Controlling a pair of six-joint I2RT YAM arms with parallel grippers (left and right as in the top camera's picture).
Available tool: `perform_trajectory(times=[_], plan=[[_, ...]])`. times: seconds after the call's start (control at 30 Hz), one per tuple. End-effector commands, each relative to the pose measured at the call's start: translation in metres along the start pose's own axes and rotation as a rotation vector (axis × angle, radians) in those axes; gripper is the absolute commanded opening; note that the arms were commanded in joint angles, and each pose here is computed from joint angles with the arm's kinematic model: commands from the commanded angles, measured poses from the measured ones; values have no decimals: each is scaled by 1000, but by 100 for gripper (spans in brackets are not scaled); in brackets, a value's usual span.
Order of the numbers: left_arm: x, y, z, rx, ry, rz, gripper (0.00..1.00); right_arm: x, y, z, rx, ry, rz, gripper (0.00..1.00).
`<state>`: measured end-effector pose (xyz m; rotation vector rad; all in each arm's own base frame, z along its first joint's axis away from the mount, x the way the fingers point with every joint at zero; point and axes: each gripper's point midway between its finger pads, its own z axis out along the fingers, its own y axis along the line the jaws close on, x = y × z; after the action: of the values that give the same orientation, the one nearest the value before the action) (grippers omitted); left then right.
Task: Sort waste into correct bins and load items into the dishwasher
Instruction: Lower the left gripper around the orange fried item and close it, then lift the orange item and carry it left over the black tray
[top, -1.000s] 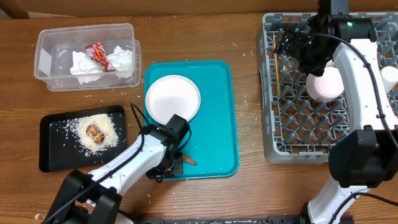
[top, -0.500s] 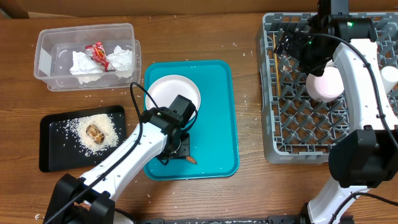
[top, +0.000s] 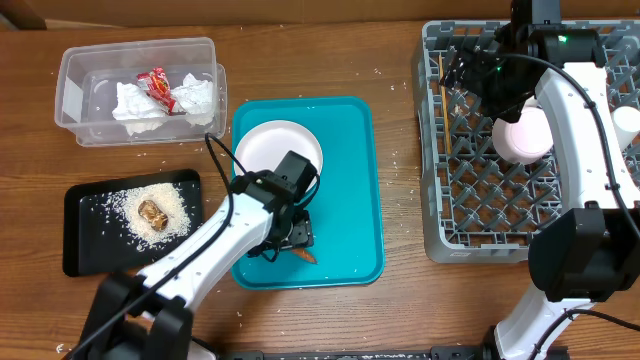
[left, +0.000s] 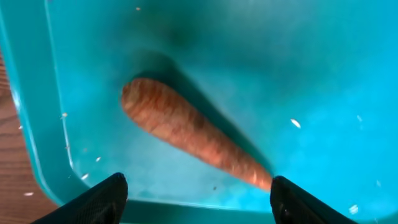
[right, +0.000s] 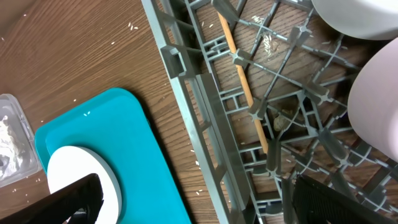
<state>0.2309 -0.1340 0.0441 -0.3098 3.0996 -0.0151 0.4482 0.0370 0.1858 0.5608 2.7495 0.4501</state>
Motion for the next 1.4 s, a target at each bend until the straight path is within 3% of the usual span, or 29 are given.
perform_trajectory(times=[0.0, 0.43, 0.67, 0.8, 0.9, 1.37], plan=[[0, 4, 18, -57, 22, -56, 76, -7, 4, -12, -10, -39, -4, 100], [-7, 6, 55, -129, 41, -84, 75, -7, 4, -12, -10, -40, -4, 100], [-5, 12, 70, -174, 66, -72, 47, -7, 4, -12, -10, -39, -4, 100], [-6, 12, 69, -178, 61, -63, 43, -7, 4, -12, -10, -39, -4, 100], [-7, 13, 68, -184, 65, -41, 29, -7, 4, -12, -10, -39, -4, 100], [-43, 27, 13, -265, 50, -105, 23, -7, 4, -12, -10, -40, -4, 100]])
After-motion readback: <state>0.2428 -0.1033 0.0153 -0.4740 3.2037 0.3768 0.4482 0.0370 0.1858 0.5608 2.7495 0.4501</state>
